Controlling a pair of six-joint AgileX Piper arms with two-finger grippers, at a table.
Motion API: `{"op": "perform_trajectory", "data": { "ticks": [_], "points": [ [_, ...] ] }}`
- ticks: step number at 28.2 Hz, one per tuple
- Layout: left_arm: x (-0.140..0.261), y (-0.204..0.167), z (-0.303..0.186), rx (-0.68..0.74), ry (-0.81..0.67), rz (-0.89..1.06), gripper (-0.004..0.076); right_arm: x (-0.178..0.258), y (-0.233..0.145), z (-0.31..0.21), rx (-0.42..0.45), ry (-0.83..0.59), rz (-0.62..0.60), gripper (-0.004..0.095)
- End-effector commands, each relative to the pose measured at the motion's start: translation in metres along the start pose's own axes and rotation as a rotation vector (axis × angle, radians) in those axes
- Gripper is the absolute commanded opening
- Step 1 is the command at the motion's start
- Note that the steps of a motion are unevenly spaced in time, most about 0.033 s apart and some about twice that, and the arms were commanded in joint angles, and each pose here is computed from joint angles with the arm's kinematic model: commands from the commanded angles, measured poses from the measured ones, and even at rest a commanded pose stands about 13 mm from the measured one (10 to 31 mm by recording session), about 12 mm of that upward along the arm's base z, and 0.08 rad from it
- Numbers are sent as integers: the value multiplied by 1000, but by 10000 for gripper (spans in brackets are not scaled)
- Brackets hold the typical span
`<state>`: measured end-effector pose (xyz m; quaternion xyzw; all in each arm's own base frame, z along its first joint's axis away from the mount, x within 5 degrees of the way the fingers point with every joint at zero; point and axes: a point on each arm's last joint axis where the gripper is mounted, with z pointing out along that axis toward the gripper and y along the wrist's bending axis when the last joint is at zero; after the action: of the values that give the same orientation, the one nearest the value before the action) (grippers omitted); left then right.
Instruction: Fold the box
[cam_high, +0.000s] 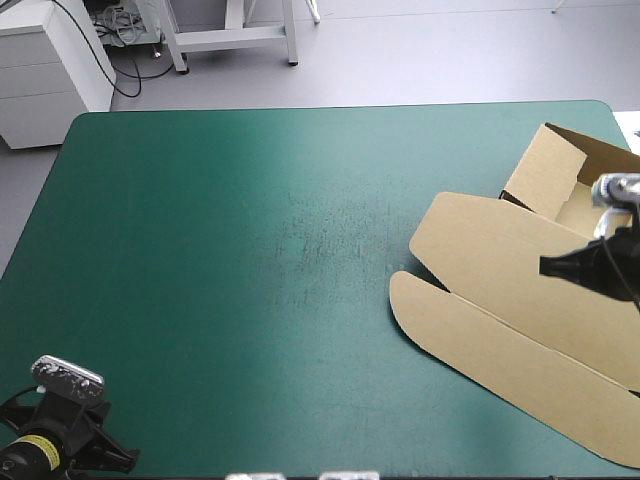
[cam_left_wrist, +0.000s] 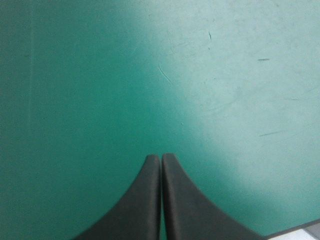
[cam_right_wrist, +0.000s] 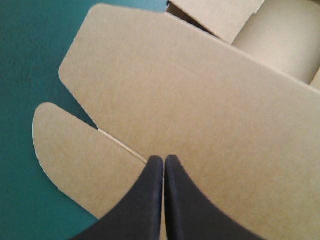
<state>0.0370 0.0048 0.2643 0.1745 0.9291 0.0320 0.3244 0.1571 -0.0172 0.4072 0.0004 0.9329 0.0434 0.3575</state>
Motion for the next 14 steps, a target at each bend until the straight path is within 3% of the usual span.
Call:
{"op": "perform_trajectory", "data": {
  "ticks": [1, 6, 14],
  "points": [
    [-8, 2, -4, -14, -52, -3, -10, 26, 9, 5, -8, -101, -38, -8],
    [-8, 2, -4, -14, -52, -3, -10, 76, 18, 32, -69, -22, -125, -8],
    [-8, 2, -4, -14, -52, -3, -10, 117, 25, 51, -153, 15, -170, -19]
  ]
}}
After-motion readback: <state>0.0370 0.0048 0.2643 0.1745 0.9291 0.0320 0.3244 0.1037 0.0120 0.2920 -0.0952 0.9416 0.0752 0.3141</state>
